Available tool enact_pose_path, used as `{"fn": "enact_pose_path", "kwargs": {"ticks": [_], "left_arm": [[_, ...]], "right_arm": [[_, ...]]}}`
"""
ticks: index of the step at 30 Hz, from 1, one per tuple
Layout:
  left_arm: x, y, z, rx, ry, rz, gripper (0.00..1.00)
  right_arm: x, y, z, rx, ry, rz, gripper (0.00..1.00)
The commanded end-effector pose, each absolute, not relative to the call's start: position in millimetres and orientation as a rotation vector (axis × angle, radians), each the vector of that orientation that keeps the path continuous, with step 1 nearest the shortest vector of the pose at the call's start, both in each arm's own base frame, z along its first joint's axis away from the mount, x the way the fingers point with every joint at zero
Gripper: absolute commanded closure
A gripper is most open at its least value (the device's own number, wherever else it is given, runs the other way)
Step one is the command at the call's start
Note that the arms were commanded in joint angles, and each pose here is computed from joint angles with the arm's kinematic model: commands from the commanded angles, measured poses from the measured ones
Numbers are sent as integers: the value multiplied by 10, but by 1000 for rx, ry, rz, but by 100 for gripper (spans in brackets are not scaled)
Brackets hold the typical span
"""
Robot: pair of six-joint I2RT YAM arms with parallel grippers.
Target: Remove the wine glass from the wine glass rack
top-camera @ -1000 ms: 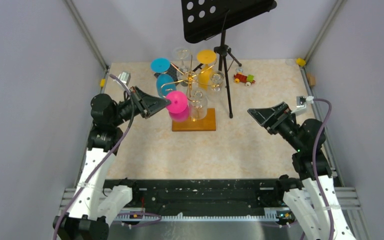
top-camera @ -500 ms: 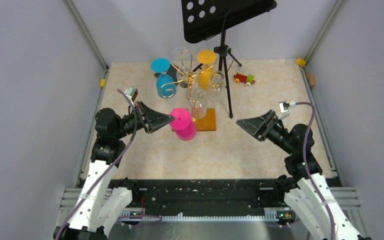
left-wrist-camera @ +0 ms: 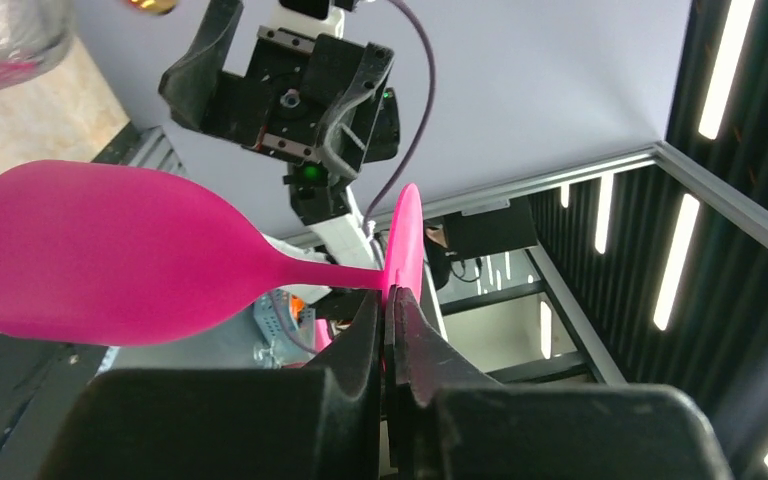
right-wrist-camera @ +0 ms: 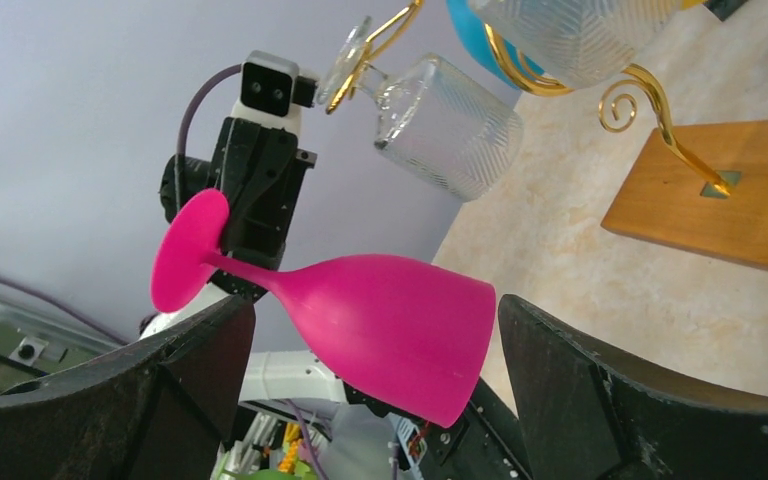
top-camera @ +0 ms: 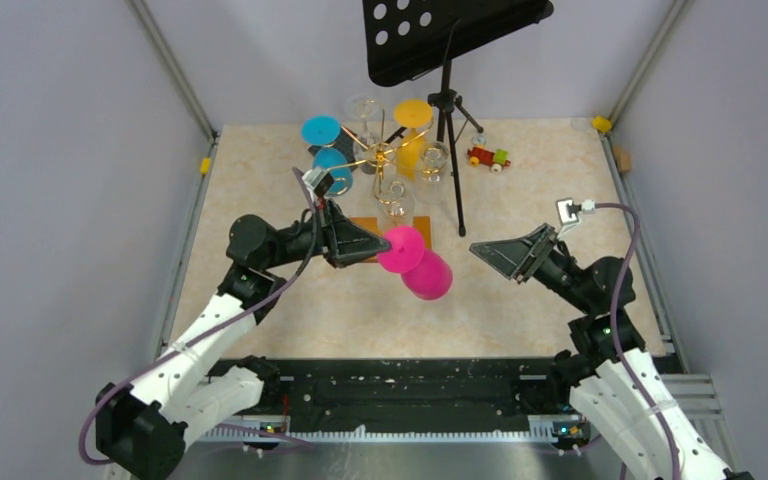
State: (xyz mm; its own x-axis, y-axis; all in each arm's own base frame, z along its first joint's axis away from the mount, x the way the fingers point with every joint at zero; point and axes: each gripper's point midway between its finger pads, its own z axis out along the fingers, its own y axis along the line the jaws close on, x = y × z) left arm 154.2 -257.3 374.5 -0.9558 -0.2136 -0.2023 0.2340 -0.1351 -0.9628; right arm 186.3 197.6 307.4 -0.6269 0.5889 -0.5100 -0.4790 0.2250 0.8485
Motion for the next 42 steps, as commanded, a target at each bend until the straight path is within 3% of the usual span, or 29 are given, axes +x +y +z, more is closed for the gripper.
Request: {"fn": "enact_pose_path", "kwargs": {"ticks": [1,16,22,35,42], "left_arm": [[1442,-2556,4437,146,1552,-2225,100],[1429,-2555,5183,129,1260,-2334,100],[1407,-2630,5205,140,1238,-2359,100],[1188,-2620,5430,141,1113,-2532,100],[1182,-2679,5418,167,1109,-2553,100]], "right_arm": [[1653,1960,3578,-51,1455,1566,6],[1277,1937,4132,-150,1211,1792,7],[1036,1898,4378,-270,1028,1908,15],[590,1717,4797,-452,718,1886,44],[573,1725,4898,-497,673,1863,72]]}}
